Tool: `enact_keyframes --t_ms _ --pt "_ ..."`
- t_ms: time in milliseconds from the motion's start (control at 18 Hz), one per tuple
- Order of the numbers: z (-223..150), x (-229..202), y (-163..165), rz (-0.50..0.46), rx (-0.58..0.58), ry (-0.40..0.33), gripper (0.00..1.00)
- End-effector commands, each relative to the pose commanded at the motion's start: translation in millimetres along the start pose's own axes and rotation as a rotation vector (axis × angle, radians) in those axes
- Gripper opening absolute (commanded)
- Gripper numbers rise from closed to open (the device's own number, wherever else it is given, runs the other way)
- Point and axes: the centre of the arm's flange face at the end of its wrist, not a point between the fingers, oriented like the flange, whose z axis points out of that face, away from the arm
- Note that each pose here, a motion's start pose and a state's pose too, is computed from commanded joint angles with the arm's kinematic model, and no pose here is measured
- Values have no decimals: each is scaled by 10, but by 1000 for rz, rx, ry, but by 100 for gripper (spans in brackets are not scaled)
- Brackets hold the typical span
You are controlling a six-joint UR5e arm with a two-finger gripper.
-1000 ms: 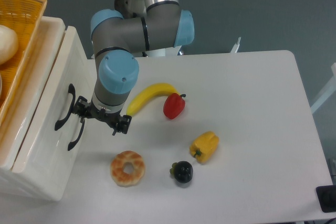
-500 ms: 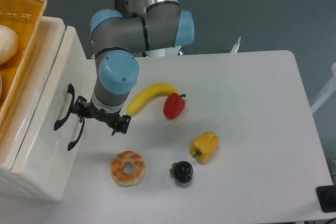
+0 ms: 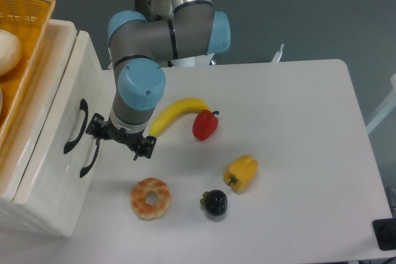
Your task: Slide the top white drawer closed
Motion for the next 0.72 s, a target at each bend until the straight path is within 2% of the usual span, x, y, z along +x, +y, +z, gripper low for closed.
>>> enact_keyframes --t_ms 167,333,556,722 --pt "-199 -217 5 28 32 -18 100" --pt "-439 -285 63 127 58 -53 100" --pt "-1029 -604 278 201 127 -124 100" --pt "-1320 -807 422 215 98 -217 100"
